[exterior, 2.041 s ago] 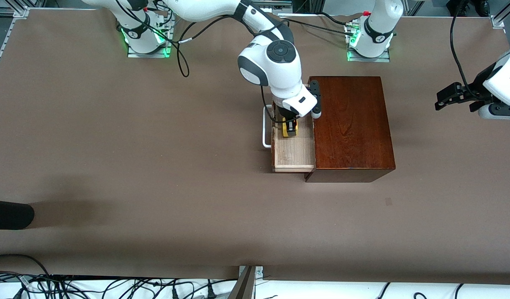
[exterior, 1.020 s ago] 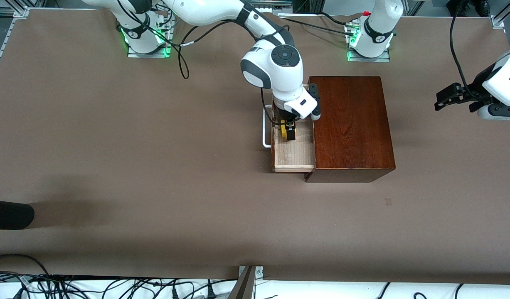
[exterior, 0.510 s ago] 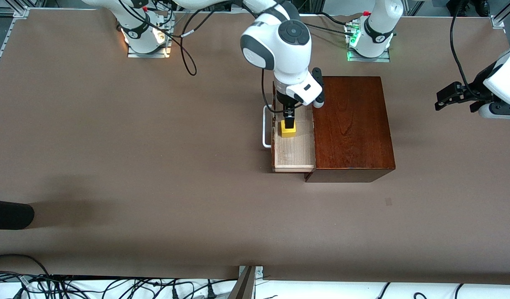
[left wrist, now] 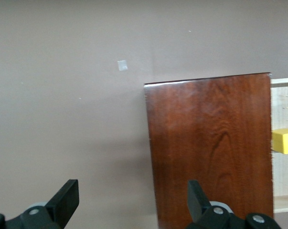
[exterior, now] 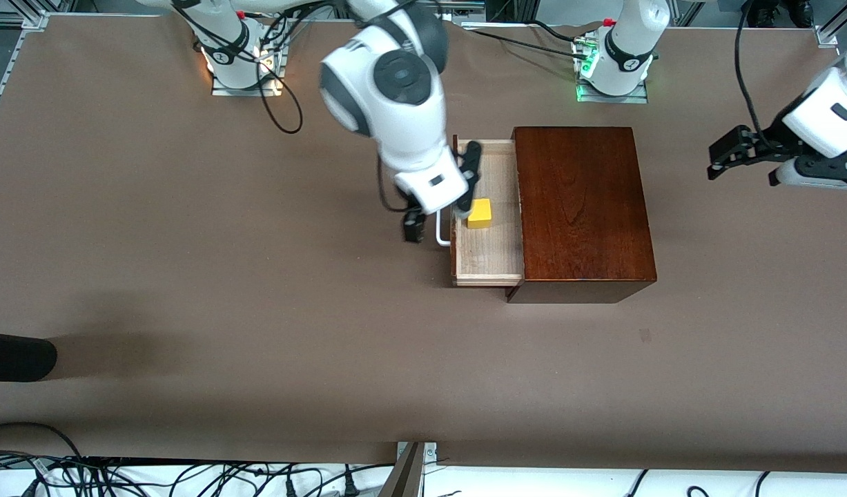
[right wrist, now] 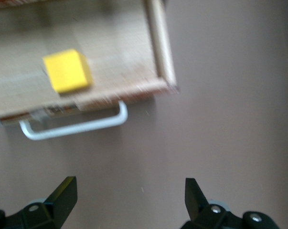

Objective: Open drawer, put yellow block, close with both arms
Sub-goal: 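Raise the right gripper away from the drawer and move it back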

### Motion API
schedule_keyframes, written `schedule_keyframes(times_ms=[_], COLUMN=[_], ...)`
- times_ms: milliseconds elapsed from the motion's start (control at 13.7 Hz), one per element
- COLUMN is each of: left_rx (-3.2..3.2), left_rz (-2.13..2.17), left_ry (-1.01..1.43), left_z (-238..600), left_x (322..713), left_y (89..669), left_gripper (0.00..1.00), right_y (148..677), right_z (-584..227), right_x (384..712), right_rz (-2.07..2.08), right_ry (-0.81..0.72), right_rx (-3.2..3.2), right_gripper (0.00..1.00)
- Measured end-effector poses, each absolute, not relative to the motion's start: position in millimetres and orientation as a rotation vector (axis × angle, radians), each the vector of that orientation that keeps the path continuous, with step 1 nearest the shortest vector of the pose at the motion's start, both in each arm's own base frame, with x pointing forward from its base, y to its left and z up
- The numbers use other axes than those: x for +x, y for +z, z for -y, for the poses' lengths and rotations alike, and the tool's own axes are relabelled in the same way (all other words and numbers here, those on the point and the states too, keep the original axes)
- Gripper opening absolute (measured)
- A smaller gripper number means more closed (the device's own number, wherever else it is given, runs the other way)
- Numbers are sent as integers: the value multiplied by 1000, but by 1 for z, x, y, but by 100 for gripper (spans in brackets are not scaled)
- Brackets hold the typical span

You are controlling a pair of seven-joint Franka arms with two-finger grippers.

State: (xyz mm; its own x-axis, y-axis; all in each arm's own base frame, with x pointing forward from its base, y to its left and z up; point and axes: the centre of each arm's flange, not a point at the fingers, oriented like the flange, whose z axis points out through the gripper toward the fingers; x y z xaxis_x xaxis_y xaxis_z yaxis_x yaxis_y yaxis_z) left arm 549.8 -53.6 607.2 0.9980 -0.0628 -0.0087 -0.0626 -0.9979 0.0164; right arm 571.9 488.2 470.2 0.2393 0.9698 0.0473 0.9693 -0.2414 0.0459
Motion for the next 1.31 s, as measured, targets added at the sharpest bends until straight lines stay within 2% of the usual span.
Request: schedule_keyframes(times_ms=[219, 292, 364, 437, 729, 948, 1093, 1166, 1312], left_rx=[3131, 3133, 3137, 3141, 3159, 3156, 3140, 3136, 3133], left_rz=[60, 52, 43, 32, -77, -289, -400, -431, -503], left_ry=[-41, -51, -65, -76, -113, -156, -173, -169, -172], left_z=[123, 150, 180, 210, 279, 322, 349, 360, 384], left_x=[547, 543, 537, 531, 511, 502, 500, 498, 490], left_y=[609, 608, 604, 599, 583, 564, 554, 550, 541], left_gripper=[100, 93, 93, 87, 41, 11, 8, 1, 1], right_y=[491, 501, 510, 518, 548, 568, 576, 578, 579], right_z=[-434, -420, -407, -393, -329, -280, -252, -237, -203], right_x=[600, 606, 611, 617, 633, 631, 623, 619, 611], right_rz=[-1829, -1803, -1779, -1751, -1629, -1443, -1272, -1169, -919], right_ry=[61, 71, 80, 89, 119, 158, 174, 179, 176], right_rx=[2546, 2564, 2580, 2598, 2668, 2766, 2849, 2893, 2984], right_gripper=[100, 100, 100, 100, 100, 100, 100, 100, 100])
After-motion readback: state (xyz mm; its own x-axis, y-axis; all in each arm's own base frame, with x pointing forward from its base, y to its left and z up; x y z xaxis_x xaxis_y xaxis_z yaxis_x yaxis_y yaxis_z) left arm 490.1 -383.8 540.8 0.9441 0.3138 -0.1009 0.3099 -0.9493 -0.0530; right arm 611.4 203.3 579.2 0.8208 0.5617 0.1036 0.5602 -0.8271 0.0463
